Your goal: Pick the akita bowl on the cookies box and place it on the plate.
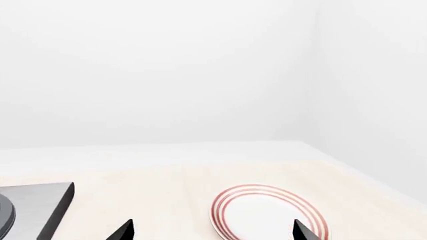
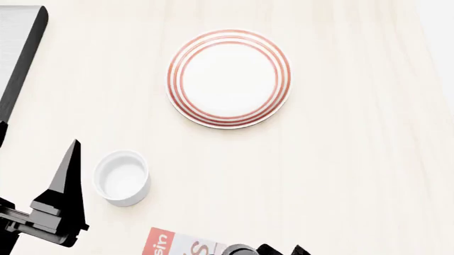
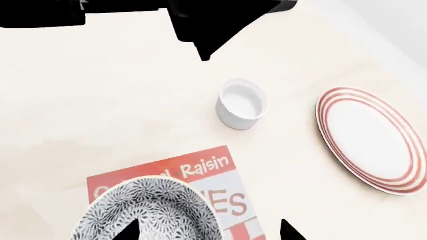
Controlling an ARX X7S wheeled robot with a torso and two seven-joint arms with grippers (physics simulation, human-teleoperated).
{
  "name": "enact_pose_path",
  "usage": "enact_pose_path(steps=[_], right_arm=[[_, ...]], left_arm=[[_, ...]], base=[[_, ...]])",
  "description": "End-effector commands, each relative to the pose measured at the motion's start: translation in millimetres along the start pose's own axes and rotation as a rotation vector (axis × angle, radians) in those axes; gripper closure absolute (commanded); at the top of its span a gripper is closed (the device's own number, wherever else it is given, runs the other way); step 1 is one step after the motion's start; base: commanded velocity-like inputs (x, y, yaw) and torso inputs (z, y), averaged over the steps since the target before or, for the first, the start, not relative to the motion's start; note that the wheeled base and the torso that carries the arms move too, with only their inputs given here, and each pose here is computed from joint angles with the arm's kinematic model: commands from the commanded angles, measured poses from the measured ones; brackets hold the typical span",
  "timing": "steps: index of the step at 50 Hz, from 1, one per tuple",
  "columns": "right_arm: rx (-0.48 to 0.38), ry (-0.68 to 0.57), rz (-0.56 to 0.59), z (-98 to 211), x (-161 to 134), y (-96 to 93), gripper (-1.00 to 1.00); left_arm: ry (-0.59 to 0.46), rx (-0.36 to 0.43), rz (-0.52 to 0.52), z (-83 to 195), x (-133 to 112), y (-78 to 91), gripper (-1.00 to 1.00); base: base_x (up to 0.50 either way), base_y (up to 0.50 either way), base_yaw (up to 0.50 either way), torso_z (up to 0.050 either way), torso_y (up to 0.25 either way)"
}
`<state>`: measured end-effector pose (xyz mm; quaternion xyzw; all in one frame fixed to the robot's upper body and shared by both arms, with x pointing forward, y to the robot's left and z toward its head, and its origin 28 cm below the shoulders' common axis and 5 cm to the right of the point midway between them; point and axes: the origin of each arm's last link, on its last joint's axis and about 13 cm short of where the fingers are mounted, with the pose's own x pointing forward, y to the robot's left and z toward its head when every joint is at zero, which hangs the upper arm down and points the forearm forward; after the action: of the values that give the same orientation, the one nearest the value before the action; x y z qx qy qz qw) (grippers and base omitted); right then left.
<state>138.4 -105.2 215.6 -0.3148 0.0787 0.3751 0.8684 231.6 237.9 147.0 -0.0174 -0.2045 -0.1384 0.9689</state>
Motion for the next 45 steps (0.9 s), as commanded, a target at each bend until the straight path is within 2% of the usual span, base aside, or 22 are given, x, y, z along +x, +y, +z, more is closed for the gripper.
enact_pose_path(steps=[1,14,28,45], right_arm=[[-0.036,0.028,0.091,2.5,-2.6,12.1,-1.0],[-0.098,0.032,0.146,8.8,-0.9,21.2,-1.0],[-0.114,0.059,0.206,4.5,3.1,33.9,-1.0],[-0.131,0.199,0.24,-6.3,13.6,33.6,-1.0]], left_arm=[[0.0,0.002,-0.006,0.5,-0.3,-0.3,-1.0],[-0.002,0.004,-0.007,0.8,-0.6,0.2,-1.0],[0.0,0.006,-0.006,-0.6,-1.4,0.4,-1.0],[-0.003,0.011,-0.007,-1.2,-2.5,0.2,-1.0]], base=[[0.0,0.0,0.0,0.0,0.0],[0.0,0.0,0.0,0.0,0.0],[0.0,0.0,0.0,0.0,0.0],[0.0,0.0,0.0,0.0,0.0]])
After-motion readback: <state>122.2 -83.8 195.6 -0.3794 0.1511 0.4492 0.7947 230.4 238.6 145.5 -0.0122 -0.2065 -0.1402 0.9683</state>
